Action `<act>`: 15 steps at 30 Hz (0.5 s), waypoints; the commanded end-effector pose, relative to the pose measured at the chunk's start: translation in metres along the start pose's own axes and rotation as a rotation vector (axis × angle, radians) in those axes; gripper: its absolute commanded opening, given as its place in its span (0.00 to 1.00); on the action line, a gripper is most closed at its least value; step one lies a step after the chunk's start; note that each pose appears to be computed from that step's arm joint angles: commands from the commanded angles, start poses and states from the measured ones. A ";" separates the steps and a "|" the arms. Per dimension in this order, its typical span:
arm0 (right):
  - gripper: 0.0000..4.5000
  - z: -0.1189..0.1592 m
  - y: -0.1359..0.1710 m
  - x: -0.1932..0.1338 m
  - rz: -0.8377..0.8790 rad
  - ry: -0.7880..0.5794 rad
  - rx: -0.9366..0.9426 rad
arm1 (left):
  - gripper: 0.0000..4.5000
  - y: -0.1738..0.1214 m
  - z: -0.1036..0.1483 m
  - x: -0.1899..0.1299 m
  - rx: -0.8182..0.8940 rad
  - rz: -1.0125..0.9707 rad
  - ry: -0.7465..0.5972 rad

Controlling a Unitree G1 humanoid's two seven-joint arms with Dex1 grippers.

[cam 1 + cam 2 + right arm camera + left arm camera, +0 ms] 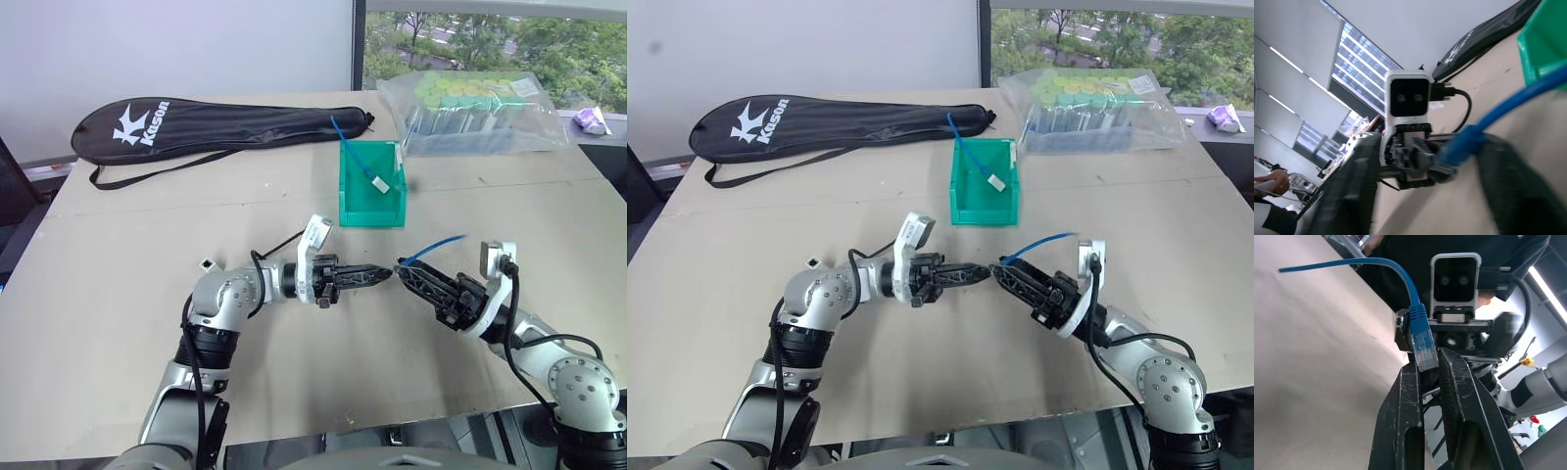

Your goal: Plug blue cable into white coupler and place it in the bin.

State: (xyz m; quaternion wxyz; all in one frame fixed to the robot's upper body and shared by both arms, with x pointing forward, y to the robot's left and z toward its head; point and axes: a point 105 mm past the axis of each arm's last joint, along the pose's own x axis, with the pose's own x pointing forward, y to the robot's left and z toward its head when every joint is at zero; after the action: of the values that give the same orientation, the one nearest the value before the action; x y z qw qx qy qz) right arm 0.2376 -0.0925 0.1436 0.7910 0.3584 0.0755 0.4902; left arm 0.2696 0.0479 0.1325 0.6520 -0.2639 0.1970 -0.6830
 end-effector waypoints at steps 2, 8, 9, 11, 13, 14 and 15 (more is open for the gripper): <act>0.08 0.005 0.012 0.004 0.053 -0.009 -0.021 | 0.00 -0.003 0.007 0.001 0.038 0.002 -0.023; 0.01 0.013 0.013 0.006 0.070 -0.033 -0.026 | 0.00 -0.002 0.005 0.000 0.071 0.018 -0.030; 0.01 0.015 0.014 0.006 0.073 -0.039 -0.029 | 0.00 -0.002 0.004 -0.001 0.088 0.019 -0.031; 0.01 0.019 0.012 0.006 0.068 -0.053 -0.035 | 0.00 -0.001 0.005 -0.002 0.125 0.034 -0.041; 0.00 0.022 0.010 0.005 0.064 -0.055 -0.041 | 0.27 -0.004 0.003 -0.004 0.138 0.037 -0.039; 0.00 0.023 0.009 0.005 0.065 -0.052 -0.044 | 0.38 -0.004 0.002 -0.005 0.140 0.050 -0.041; 0.00 0.023 0.009 0.004 0.064 -0.049 -0.047 | 0.41 -0.006 0.001 -0.005 0.139 0.051 -0.043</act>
State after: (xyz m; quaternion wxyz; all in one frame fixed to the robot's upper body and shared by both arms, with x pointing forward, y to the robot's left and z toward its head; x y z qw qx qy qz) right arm 0.2451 -0.0938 0.1566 0.7879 0.3560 0.0556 0.4994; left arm 0.2698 0.0534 0.1265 0.6862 -0.2433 0.1633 -0.6658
